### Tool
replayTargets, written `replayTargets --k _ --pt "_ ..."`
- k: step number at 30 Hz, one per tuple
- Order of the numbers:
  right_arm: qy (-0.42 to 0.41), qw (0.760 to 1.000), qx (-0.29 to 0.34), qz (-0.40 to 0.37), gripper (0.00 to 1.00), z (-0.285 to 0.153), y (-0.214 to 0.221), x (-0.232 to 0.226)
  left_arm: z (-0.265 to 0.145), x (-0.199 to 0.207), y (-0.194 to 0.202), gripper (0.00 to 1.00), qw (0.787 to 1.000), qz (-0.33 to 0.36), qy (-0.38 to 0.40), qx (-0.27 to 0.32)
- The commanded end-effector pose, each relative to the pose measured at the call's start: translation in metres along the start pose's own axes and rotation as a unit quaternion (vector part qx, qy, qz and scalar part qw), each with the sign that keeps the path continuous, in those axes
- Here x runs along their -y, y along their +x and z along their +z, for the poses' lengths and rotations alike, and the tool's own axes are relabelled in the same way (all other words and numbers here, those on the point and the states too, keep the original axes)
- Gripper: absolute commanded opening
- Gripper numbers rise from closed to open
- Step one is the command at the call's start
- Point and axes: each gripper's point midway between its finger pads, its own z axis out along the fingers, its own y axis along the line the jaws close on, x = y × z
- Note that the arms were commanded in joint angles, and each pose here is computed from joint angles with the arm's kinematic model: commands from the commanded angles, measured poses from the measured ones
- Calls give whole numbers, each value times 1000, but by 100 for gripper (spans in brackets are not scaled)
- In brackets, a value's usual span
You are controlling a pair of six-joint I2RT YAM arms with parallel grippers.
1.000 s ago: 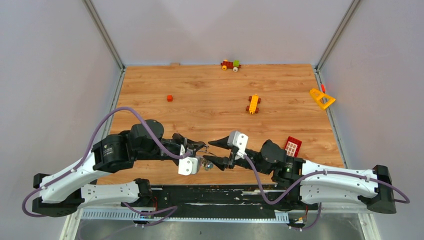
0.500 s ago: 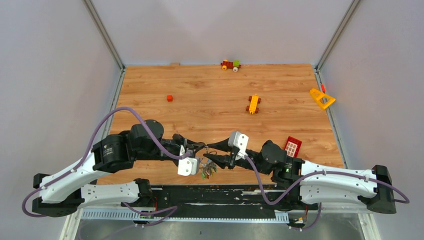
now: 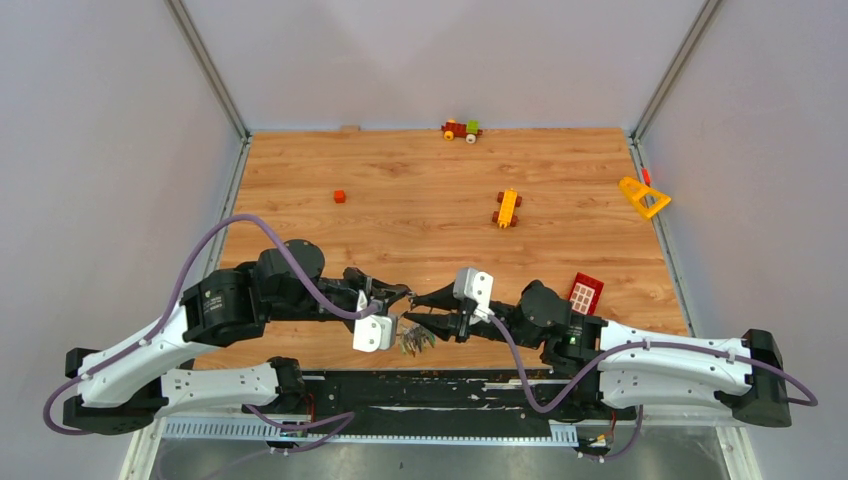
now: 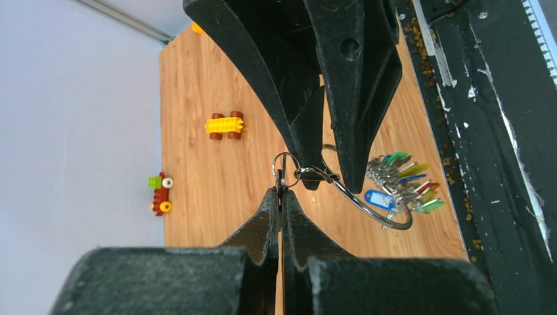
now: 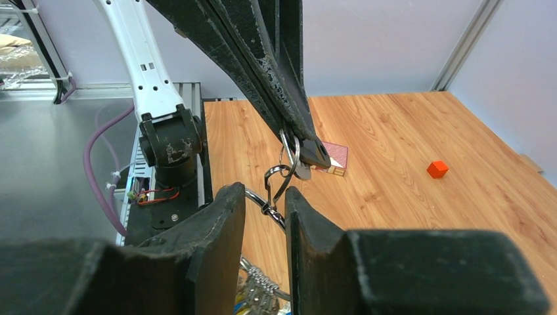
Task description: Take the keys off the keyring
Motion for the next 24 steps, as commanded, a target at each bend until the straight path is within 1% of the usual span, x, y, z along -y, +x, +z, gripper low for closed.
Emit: replayTargets --k 1,5,11,15,17,18,21,24 --pt "-7 1000 17 6 27 2 -7 -2 -11 -24 -29 0 998 6 -42 51" --pt "-6 1000 16 8 21 1 -6 -2 -12 -25 -30 0 998 6 -44 52" --pt "-5 1000 16 9 17 0 -4 -2 -14 -26 -31 0 997 6 -48 52" --pt "-5 1000 15 10 12 -1 -3 -2 -14 -26 -30 0 998 7 -48 50" --pt "-4 1000 15 11 11 -1 -3 -2 -13 -25 -29 0 998 7 -47 49" --pt "-3 1000 14 12 12 -1 -2 -2 -12 -25 -29 0 998 6 -45 50" --pt "4 1000 16 11 20 -1 -3 1 -11 -25 -31 0 998 5 -44 53" --pt "6 1000 17 9 24 -1 -3 2 -11 -24 -32 0 998 4 -40 56"
